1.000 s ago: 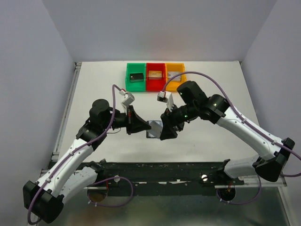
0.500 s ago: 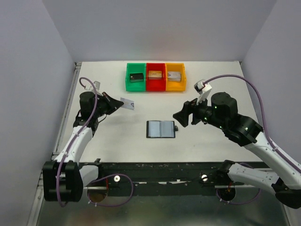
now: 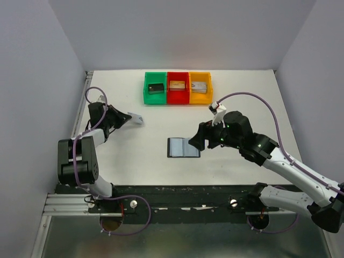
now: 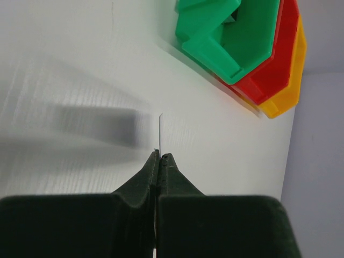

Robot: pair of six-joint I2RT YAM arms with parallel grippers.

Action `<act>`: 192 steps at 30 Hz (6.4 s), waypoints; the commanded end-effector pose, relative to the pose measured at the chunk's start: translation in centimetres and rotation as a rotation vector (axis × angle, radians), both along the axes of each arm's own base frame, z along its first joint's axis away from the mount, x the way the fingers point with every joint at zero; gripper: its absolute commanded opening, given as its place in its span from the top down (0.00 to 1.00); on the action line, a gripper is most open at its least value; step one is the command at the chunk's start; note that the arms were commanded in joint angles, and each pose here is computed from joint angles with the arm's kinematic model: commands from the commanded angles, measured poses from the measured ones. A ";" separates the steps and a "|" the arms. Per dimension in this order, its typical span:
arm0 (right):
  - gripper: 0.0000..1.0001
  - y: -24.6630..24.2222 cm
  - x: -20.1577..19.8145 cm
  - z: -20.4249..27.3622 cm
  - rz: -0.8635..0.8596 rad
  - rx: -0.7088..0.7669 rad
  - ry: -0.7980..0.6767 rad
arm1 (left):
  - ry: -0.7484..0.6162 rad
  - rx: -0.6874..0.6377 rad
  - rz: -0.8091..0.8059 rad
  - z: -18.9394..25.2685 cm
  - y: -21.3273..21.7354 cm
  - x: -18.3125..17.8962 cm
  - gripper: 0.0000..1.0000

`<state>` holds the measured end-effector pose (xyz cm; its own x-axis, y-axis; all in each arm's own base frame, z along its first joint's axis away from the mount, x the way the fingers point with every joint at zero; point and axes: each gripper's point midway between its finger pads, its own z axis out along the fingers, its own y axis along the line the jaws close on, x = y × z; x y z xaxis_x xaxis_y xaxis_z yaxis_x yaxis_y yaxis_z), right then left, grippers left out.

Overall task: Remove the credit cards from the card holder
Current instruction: Place the credit card at the center of the board, then remove the credit card from the card holder.

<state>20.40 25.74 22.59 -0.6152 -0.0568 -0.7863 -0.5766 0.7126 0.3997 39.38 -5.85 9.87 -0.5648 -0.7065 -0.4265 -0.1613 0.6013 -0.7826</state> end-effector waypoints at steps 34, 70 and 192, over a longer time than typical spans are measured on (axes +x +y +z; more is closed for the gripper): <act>0.20 -0.7 1.2 -2.0 -0.024 -0.104 -0.023 | 0.109 0.188 0.066 -2.8 7.0 2.5 0.46; 0.31 -5.6 7.3 -18.0 -0.370 -0.683 0.257 | -0.075 0.372 -0.210 1.7 -13.8 -10.4 0.52; 1.00 -0.6 6.4 -10.5 0.036 -0.204 0.129 | 0.069 0.342 -0.716 -2.5 -24.7 -12.4 0.54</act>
<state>26.22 24.65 11.02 -0.7284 -0.2329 -0.6444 -0.5337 0.7826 0.3204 26.81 -31.39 6.88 -0.8809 0.0139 -0.4730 0.3219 0.7503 -0.5774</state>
